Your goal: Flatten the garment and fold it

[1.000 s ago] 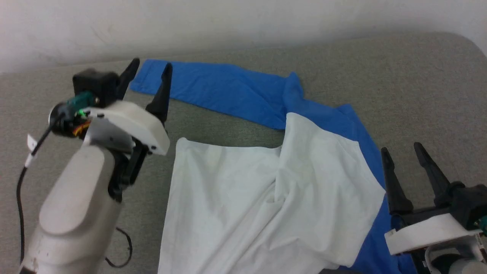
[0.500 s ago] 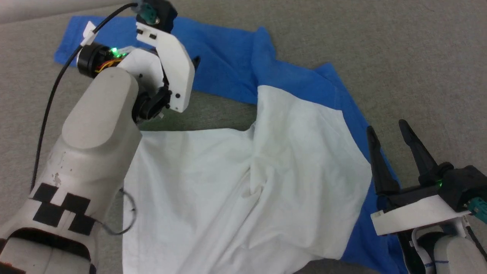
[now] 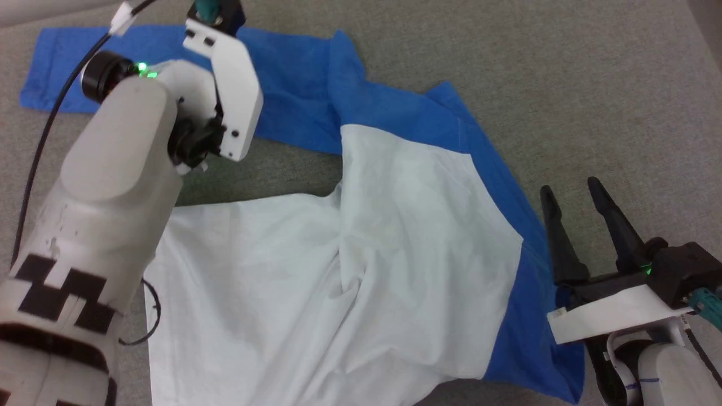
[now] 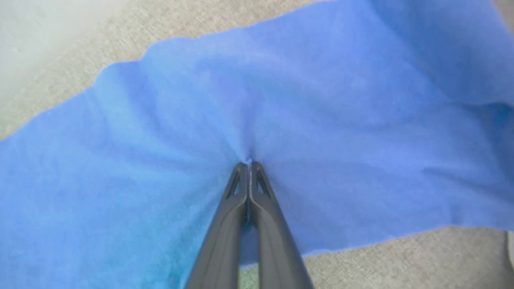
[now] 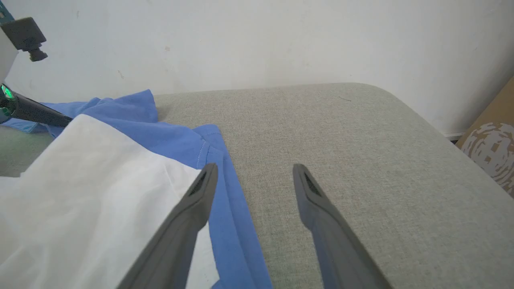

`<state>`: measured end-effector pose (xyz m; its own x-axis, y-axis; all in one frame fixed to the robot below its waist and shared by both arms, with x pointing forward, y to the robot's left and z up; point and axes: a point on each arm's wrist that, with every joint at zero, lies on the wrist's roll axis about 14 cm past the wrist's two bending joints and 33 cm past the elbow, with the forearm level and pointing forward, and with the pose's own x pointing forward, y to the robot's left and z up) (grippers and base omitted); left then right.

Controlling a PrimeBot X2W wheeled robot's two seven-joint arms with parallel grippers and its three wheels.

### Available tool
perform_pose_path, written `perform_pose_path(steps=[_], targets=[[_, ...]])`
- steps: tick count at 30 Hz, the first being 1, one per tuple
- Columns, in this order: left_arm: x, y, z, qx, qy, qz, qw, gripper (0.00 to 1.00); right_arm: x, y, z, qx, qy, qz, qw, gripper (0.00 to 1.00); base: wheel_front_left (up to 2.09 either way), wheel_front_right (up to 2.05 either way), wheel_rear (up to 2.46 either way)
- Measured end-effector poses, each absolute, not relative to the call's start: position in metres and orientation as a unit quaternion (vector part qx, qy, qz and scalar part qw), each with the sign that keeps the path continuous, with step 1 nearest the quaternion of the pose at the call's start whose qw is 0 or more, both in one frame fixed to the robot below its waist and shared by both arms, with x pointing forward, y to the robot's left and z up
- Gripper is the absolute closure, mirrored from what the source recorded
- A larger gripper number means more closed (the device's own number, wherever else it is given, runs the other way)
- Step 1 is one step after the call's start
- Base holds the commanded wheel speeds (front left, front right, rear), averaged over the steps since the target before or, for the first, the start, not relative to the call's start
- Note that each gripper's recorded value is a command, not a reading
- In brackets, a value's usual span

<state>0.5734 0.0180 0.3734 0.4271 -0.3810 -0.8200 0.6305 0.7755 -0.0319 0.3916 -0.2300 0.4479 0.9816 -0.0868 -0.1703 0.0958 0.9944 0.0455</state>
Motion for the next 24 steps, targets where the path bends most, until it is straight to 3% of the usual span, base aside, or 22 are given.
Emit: perform_pose_path(steps=[6, 15, 19, 24], targets=[[0.571, 0.044, 0.395, 0.093, 0.363, -0.271, 0.887, 1.00, 0.384, -0.241, 0.461, 0.022, 0.069, -0.061, 0.996, 0.00, 0.00, 0.00, 0.00], [0.519, 0.155, 0.444, 0.036, 0.287, -0.123, 0.949, 1.00, 0.373, -0.229, 0.474, 0.033, 0.060, -0.044, 0.997, 0.00, 0.00, 0.00, 0.00], [0.461, 0.211, 0.445, 0.018, 0.298, -0.027, 0.954, 1.00, 0.374, -0.216, 0.481, 0.034, 0.053, -0.023, 0.998, 0.00, 0.00, 0.00, 0.00], [0.371, 0.264, 0.430, -0.013, 0.348, 0.091, 0.933, 1.00, 0.374, -0.203, 0.486, 0.037, 0.049, -0.003, 0.998, 0.00, 0.00, 0.00, 0.00]])
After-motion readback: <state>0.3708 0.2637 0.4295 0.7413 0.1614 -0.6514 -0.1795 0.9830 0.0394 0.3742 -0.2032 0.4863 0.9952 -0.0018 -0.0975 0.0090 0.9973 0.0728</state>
